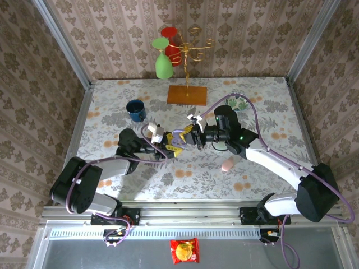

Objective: Insert the wireless bluetooth earbuds into the charging case

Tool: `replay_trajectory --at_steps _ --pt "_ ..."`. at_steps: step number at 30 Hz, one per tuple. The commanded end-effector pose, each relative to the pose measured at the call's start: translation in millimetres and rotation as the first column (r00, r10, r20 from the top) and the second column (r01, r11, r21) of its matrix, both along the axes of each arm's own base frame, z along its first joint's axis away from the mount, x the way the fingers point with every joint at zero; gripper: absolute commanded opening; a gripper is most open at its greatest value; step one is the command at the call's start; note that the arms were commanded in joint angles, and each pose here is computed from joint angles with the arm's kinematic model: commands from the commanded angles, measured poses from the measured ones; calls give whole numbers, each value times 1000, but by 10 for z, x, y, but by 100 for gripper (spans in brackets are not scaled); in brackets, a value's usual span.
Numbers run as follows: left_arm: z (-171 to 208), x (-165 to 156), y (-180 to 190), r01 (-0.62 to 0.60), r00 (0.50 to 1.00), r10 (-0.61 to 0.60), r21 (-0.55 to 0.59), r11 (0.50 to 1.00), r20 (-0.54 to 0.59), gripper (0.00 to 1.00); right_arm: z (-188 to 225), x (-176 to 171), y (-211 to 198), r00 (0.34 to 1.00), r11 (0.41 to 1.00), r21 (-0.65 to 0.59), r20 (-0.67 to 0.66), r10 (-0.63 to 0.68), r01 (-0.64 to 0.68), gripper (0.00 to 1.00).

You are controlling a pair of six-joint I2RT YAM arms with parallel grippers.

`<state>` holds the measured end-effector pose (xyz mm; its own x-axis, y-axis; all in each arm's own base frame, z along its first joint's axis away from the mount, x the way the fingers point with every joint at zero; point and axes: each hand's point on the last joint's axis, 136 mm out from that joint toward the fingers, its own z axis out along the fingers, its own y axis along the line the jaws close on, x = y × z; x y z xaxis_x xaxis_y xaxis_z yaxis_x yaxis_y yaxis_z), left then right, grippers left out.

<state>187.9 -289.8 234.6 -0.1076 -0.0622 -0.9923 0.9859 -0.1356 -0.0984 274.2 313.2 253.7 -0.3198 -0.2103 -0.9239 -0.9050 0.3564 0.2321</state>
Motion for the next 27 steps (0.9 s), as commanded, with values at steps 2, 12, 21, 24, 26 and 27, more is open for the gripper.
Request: replay_trajectory --at_steps 2,12,21,24,26,27 --pt "124 -29 -29 22 999 -21 -28 999 46 55 150 60 -60 994 998 27 94 -59 57 0" --pt "128 72 -60 -3 1000 3 -25 1000 -13 67 227 115 -176 973 989 45 180 -144 138 0" --pt "149 50 -84 15 1000 -15 -26 1000 -10 61 185 75 -108 977 994 32 185 -106 102 0" --pt "155 50 -86 18 1000 -18 -26 1000 -11 57 167 84 -91 978 995 25 184 -102 99 0" --pt "156 50 -86 18 1000 -18 -27 999 -8 57 167 81 -84 978 995 23 185 -97 94 0" --pt "158 49 -85 18 1000 -18 -27 999 -7 57 161 84 -80 978 995 22 184 -96 94 0"
